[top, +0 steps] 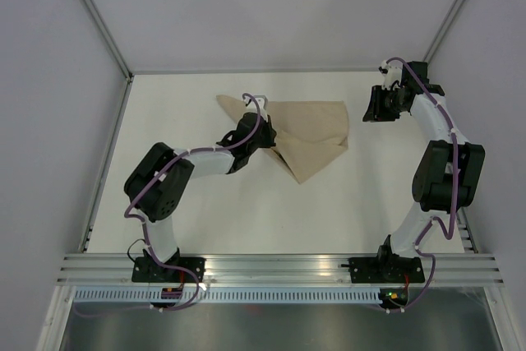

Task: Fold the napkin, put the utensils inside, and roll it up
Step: Fold the napkin at the center of the board.

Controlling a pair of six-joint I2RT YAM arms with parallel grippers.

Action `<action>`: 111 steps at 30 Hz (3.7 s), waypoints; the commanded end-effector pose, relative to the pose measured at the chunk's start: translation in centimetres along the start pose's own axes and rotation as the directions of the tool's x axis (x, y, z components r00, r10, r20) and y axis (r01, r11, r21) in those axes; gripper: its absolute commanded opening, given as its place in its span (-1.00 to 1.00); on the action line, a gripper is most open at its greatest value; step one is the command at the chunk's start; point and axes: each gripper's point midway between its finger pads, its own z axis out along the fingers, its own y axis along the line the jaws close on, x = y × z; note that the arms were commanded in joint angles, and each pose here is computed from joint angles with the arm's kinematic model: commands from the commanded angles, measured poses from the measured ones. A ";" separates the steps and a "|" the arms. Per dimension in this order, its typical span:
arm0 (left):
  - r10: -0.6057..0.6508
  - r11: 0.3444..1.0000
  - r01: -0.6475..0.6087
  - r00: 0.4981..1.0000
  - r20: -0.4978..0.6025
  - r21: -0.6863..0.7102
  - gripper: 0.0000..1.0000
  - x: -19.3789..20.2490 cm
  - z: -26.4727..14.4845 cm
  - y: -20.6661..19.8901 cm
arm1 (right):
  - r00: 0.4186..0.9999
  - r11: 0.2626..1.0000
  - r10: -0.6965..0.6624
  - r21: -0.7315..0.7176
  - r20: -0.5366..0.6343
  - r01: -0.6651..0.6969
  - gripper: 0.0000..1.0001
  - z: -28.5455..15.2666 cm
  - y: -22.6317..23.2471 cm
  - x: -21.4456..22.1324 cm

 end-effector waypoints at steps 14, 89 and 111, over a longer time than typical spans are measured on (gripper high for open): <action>-0.096 0.995 0.096 0.994 0.044 -0.004 -0.95 -2.2 -0.4 2.3 | 1.000 1.000 -0.010 -0.006 0.030 0.010 -0.24 -0.8 0.7 -0.8; -0.309 0.901 0.344 0.936 0.166 -0.264 -0.16 -12.6 1.0 18.9 | 0.998 0.999 -0.039 -0.012 0.054 0.039 -0.24 -1.5 1.3 -1.2; -0.481 0.848 0.491 0.871 0.102 -0.200 -0.03 -11.1 8.1 23.6 | 0.998 0.999 -0.039 -0.018 0.040 0.040 -0.25 -0.6 1.1 -1.1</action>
